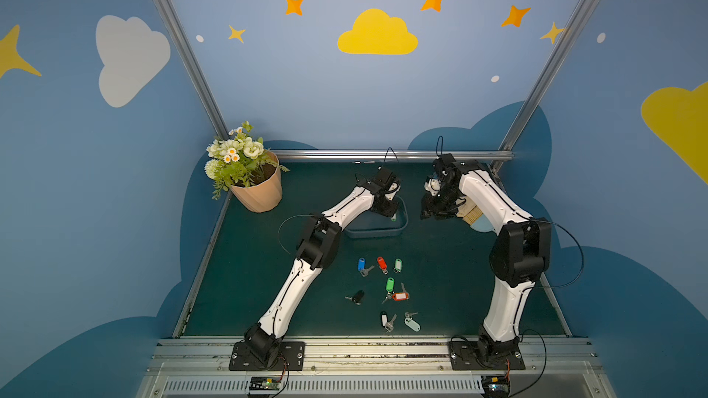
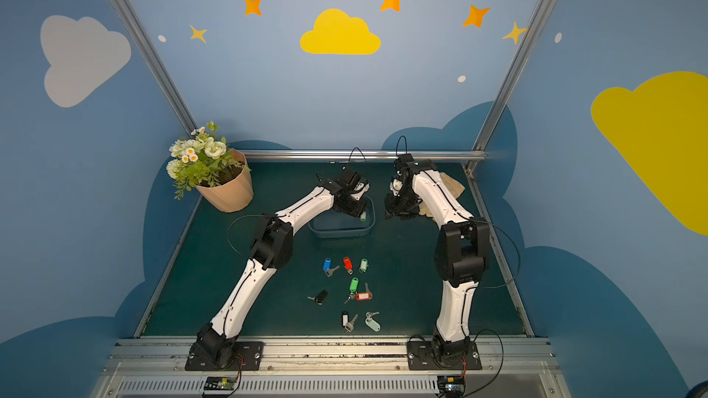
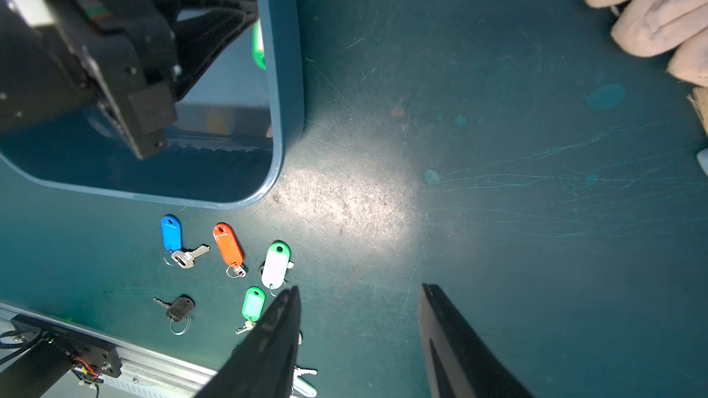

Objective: Take the keys out of the storage box
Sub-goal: Move the key to the storage box.

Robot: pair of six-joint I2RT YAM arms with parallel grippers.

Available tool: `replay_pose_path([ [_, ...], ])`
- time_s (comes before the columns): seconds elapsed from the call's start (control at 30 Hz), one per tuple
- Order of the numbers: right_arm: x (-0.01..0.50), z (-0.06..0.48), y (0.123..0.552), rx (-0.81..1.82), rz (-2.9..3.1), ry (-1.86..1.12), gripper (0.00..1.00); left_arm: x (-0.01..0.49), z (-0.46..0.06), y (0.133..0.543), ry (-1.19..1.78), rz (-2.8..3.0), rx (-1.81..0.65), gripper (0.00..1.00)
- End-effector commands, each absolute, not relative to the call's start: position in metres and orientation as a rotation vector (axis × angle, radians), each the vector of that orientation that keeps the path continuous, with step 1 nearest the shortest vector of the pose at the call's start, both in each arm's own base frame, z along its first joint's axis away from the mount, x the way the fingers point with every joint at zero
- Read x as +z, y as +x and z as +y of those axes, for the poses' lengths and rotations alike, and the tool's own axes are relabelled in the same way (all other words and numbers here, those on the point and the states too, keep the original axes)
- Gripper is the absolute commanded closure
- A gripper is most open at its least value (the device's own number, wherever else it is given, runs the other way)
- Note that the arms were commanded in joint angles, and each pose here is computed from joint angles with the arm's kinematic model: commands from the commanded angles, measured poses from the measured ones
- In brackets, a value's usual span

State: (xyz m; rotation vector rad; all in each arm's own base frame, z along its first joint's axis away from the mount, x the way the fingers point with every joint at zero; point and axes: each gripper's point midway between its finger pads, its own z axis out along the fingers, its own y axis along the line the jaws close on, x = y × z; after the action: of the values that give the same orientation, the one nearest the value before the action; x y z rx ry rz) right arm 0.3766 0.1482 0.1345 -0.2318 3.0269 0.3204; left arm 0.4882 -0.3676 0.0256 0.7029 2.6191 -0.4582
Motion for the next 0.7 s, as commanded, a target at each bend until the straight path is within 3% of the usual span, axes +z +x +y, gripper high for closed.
replay_pose_path([
  [0.0,0.130,0.149,0.374,0.315,3.047,-0.242,0.45,0.011,-0.333,0.463,0.739,2.736,-0.327,0.93],
  [0.2,0.130,0.151,0.377,0.328,3.043,-0.243,0.45,0.029,-0.312,0.454,0.690,2.743,-0.291,0.92],
  [0.5,0.130,0.156,0.379,0.349,3.039,-0.250,0.45,0.054,-0.324,0.478,0.677,2.679,-0.312,0.47],
  [0.67,0.128,0.154,0.377,0.341,3.045,-0.247,0.45,0.051,-0.331,0.479,0.694,2.686,-0.353,0.41],
])
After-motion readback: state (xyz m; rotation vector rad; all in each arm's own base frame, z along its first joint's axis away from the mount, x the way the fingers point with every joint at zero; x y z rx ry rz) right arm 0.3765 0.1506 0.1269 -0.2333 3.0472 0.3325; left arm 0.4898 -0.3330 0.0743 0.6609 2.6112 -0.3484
